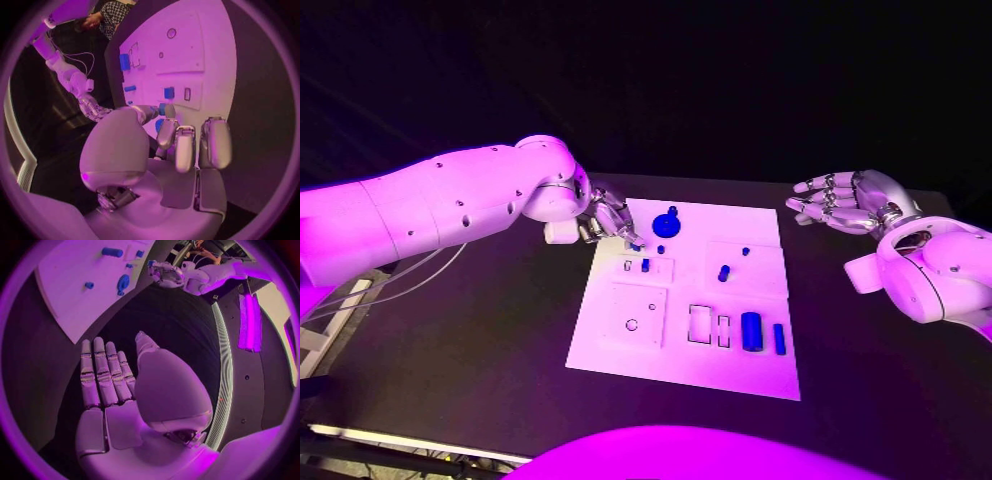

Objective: Assemble the parts on the task board

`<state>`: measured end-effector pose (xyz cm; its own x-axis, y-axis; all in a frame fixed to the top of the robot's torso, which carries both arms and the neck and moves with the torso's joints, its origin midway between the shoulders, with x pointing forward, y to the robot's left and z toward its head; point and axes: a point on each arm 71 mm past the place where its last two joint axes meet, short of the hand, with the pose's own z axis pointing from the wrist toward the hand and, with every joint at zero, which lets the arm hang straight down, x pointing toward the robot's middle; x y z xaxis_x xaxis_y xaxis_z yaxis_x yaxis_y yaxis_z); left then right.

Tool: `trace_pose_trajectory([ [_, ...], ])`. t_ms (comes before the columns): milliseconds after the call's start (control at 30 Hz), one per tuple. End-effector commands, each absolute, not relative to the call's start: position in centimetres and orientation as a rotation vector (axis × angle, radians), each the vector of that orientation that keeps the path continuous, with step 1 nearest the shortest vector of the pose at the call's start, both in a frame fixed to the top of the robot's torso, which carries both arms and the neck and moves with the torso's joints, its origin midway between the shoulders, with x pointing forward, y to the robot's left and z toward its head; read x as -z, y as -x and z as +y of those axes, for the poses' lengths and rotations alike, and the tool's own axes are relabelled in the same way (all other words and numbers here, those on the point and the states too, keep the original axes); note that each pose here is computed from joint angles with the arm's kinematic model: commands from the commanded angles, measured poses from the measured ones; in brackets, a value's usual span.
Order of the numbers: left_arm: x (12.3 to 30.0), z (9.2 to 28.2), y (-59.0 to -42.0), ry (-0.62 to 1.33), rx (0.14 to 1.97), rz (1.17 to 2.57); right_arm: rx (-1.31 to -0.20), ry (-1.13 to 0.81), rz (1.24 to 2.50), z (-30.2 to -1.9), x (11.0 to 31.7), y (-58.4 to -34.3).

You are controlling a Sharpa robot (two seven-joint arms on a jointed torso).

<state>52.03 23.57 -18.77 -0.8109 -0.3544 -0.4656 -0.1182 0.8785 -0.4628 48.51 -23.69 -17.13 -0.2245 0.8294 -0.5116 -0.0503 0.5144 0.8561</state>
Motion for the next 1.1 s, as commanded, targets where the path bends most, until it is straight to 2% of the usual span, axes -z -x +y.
trace_pose_trajectory([
  [33, 18.7, 22.9, -52.2, 0.231, 0.530, 2.572, -0.955, -0.670, 1.604, -23.5, 17.2, -48.5],
  [267, 18.6, 22.2, -53.0, 0.162, 0.438, 2.590, -0.957, -0.669, 1.605, -23.3, 17.2, -48.5],
  [500, 18.4, 22.0, -53.4, 0.113, 0.334, 2.549, -0.958, -0.669, 1.603, -23.3, 17.2, -48.5],
  [1100, 19.1, 21.4, -53.1, 0.057, 0.302, 2.562, -0.962, -0.666, 1.603, -23.1, 17.2, -48.5],
])
